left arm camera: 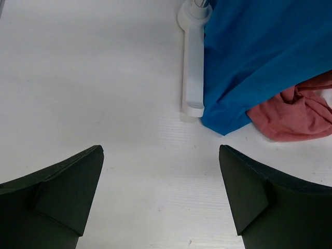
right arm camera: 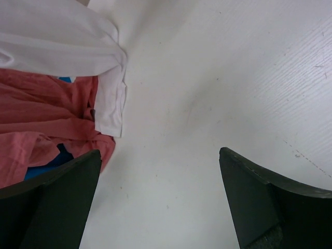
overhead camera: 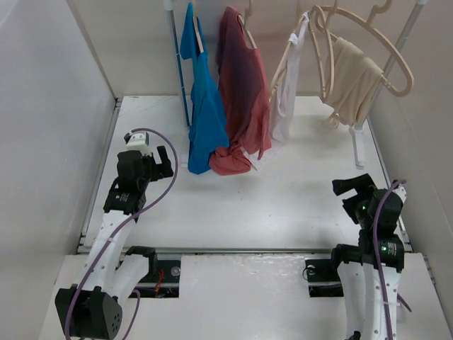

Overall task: Place the trousers on the hanger
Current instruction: Reset both arms

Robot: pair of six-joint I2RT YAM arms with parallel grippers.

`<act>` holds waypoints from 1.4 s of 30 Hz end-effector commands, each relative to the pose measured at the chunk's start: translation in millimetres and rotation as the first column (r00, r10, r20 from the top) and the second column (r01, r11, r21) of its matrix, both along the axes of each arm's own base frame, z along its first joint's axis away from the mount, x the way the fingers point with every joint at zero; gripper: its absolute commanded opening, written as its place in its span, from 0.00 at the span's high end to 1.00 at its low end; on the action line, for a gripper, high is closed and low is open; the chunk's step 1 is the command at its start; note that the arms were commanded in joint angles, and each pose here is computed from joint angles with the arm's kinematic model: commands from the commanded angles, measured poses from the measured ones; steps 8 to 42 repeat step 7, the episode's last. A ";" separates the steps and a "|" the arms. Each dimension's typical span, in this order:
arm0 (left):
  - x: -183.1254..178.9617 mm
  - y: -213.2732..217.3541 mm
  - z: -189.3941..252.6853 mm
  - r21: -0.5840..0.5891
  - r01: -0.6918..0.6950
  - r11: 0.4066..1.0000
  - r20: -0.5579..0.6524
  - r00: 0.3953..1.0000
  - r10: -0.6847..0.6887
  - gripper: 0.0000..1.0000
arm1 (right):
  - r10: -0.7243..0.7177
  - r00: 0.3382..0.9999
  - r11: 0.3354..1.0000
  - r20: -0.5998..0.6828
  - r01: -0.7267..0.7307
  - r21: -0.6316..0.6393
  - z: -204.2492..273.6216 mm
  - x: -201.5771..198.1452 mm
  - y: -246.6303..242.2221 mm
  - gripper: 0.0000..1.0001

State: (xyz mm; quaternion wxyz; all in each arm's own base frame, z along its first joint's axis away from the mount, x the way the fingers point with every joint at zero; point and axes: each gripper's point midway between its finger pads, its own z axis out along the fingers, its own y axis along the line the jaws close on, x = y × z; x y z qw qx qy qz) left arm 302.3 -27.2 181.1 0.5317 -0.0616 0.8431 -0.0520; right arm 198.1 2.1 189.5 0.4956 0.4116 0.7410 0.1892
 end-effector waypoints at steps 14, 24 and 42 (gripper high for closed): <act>3.7 2.9 12.6 -0.031 -0.023 0.999 0.072 0.997 0.025 0.08 | 0.047 0.992 0.997 0.117 -0.041 -0.058 29.8 2.6 2.9 0.00; 3.7 2.9 12.6 -0.031 -0.023 0.999 0.072 0.997 0.025 0.08 | 0.047 0.992 0.997 0.117 -0.041 -0.058 29.8 2.6 2.9 0.00; 3.7 2.9 12.6 -0.031 -0.023 0.999 0.072 0.997 0.025 0.08 | 0.047 0.992 0.997 0.117 -0.041 -0.058 29.8 2.6 2.9 0.00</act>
